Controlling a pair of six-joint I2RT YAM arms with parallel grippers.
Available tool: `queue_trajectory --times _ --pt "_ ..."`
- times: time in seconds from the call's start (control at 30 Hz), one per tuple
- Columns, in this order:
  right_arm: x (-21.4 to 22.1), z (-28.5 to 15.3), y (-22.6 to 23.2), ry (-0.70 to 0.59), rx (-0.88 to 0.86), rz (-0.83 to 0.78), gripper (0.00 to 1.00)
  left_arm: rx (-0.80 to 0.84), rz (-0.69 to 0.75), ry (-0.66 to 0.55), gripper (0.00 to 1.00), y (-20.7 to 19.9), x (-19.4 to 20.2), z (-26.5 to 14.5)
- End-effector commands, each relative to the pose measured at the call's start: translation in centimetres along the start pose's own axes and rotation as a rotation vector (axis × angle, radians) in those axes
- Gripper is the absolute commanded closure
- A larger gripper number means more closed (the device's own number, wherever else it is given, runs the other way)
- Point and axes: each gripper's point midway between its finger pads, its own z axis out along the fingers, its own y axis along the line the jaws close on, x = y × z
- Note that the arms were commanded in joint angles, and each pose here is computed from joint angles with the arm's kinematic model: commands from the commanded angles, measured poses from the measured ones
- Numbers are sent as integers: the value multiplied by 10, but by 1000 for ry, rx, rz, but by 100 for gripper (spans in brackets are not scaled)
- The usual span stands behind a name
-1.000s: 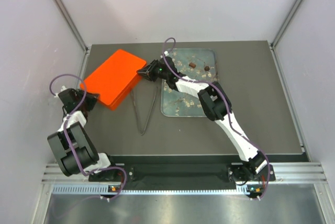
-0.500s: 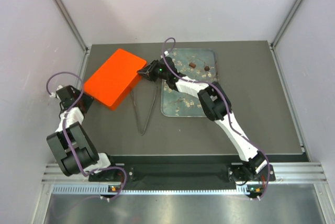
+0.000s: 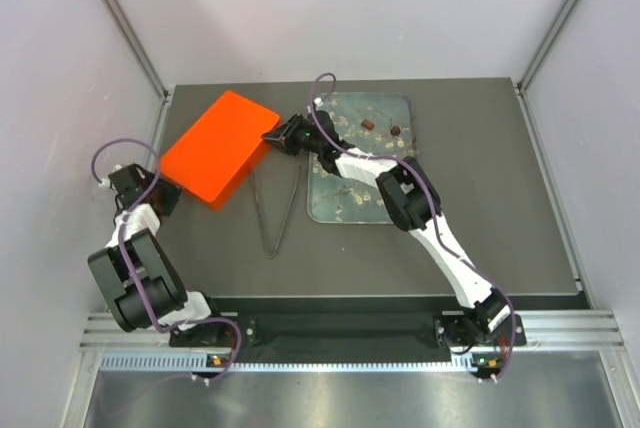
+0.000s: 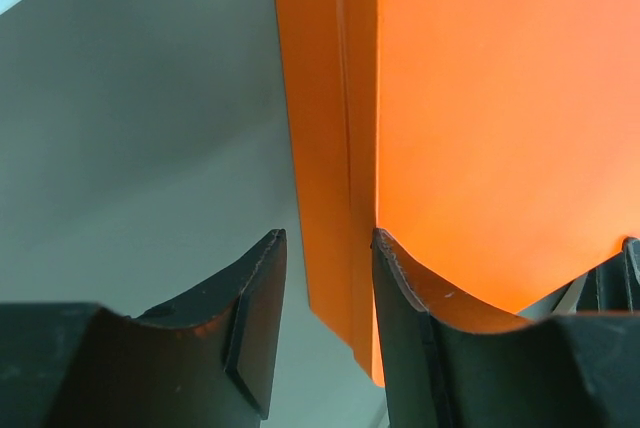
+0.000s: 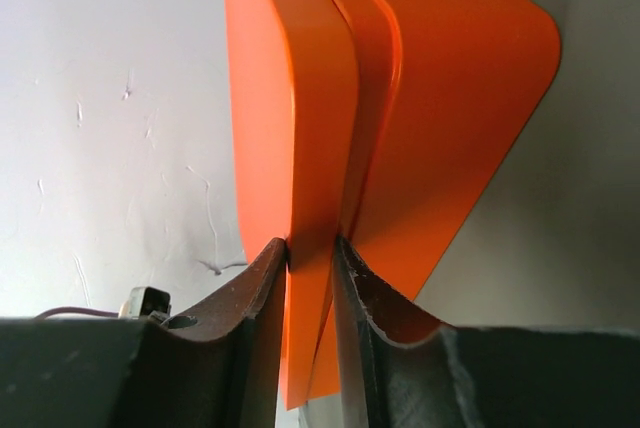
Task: Pack the chocolate
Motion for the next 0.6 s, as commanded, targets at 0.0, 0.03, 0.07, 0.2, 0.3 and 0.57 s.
queue_trajectory --times 0.0,0.03,0.07,0.2,0.3,0.57 --pt "-9 5 33 -32 -119 -46 76 55 13 -48 55 -16 -16 -4" --pt "-9 5 31 -33 -117 -42 76 55 13 -50 55 -16 -16 -4" --pt "-10 5 31 -34 -122 -43 76 58 9 -52 55 -17 -17 -4" --pt "-11 6 32 -39 -130 -47 75 69 1 -46 55 -20 -17 -5" --pt "-12 5 39 -42 -154 -57 75 83 -3 -44 56 -24 -19 -5" --pt "-15 3 54 -58 -202 -65 71 116 -6 -71 58 -34 -28 -6"
